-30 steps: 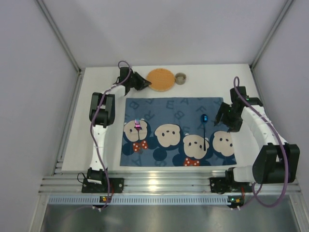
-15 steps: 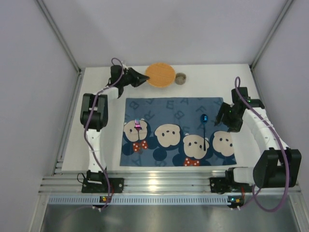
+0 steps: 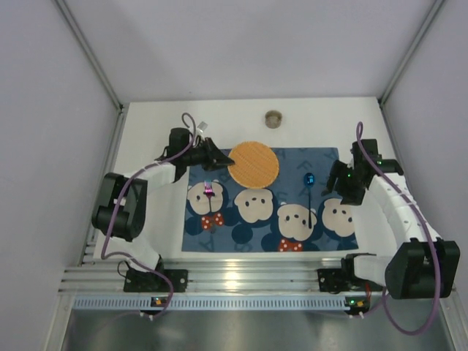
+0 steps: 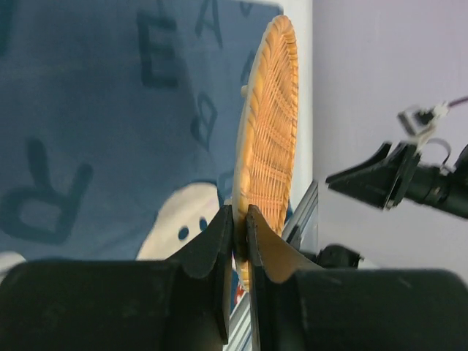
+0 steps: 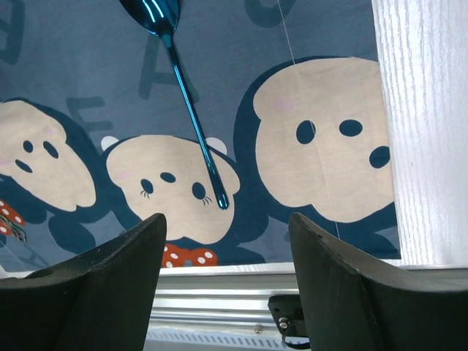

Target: Set the dinner table for one person

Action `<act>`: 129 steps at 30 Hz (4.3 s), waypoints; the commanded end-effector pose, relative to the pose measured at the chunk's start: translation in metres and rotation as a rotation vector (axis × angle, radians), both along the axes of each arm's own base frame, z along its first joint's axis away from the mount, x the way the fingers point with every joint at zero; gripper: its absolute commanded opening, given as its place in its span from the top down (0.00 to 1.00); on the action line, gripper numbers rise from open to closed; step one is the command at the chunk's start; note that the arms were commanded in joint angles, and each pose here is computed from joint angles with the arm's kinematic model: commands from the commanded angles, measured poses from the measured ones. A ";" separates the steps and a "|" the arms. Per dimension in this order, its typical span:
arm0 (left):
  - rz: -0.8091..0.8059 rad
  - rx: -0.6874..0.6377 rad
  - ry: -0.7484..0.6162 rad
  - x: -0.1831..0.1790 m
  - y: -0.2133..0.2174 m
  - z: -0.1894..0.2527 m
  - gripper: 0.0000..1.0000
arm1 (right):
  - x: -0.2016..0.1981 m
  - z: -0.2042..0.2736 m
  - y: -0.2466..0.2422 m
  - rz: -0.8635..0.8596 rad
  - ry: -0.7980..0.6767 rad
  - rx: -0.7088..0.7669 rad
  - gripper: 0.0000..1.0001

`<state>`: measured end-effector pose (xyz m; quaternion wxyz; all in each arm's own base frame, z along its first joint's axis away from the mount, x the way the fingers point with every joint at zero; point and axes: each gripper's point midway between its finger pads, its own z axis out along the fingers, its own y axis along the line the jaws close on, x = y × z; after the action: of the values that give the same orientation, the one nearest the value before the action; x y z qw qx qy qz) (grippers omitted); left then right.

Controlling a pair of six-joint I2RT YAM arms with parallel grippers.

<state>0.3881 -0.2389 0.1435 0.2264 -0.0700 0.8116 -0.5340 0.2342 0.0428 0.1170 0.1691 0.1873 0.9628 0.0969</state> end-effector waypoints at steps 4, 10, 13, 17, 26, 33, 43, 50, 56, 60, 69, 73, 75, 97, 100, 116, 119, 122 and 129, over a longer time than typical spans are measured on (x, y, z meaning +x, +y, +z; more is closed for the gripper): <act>-0.120 0.132 -0.036 -0.080 -0.025 -0.023 1.00 | -0.006 0.005 0.009 0.040 -0.055 0.044 0.32; -0.105 0.204 0.018 -0.110 -0.032 -0.056 1.00 | -0.017 0.002 0.018 0.073 -0.051 0.060 0.32; -0.084 0.229 0.029 -0.116 -0.031 -0.065 1.00 | -0.022 0.001 0.021 0.087 -0.049 0.064 0.33; -0.059 0.253 0.040 -0.118 -0.031 -0.072 1.00 | -0.026 -0.001 0.024 0.107 -0.047 0.061 0.32; 0.008 0.351 0.054 -0.116 -0.020 -0.081 0.75 | -0.029 0.000 0.029 0.132 -0.053 0.062 0.33; 0.051 0.438 0.033 -0.113 -0.005 -0.071 0.52 | -0.011 0.018 0.036 0.139 -0.091 0.090 0.33; 0.084 0.584 -0.093 -0.092 0.015 -0.023 0.38 | 0.070 0.061 0.056 0.074 -0.166 0.168 0.30; 0.024 0.612 -0.124 -0.089 0.013 -0.001 0.31 | 0.178 0.091 0.093 0.118 -0.268 0.218 0.09; 0.032 0.690 -0.193 -0.091 0.030 0.013 0.02 | 0.280 0.088 0.127 0.084 -0.316 0.219 0.07; 0.040 0.730 -0.230 -0.094 0.042 0.023 0.02 | 0.332 0.067 0.148 0.022 -0.353 0.241 0.07; 0.085 0.728 -0.221 -0.117 0.061 0.029 0.02 | 0.366 0.004 0.162 -0.135 -0.350 0.185 0.10; 0.113 0.762 -0.218 -0.120 0.072 0.027 0.02 | 0.371 -0.020 0.154 -0.170 -0.339 0.133 0.13; 0.128 0.779 -0.222 -0.118 0.078 0.028 0.02 | 0.376 -0.027 0.154 -0.193 -0.346 0.132 0.14; 0.135 0.727 -0.106 -0.039 0.078 0.004 0.05 | 0.390 -0.064 0.145 -0.216 -0.344 0.088 0.88; 0.121 0.725 -0.101 -0.035 0.076 0.003 0.05 | 0.392 -0.060 0.144 -0.211 -0.356 0.089 1.00; 0.075 0.730 -0.138 -0.037 0.076 0.005 0.05 | 0.362 0.070 0.061 -0.185 -0.534 -0.018 1.00; 0.061 0.724 -0.140 -0.039 0.075 0.003 0.05 | 0.318 0.068 0.040 -0.193 -0.493 -0.099 1.00; 0.049 0.718 -0.148 -0.042 0.074 0.002 0.05 | 0.277 0.053 0.027 -0.194 -0.432 -0.138 1.00; 0.032 0.713 -0.155 -0.047 0.074 0.000 0.05 | 0.213 0.007 0.011 -0.223 -0.288 -0.171 1.00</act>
<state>0.3379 -0.1631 0.1276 0.2743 0.0249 0.9396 -0.2034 0.4591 0.0610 0.1427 0.3430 0.2539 0.9034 0.0422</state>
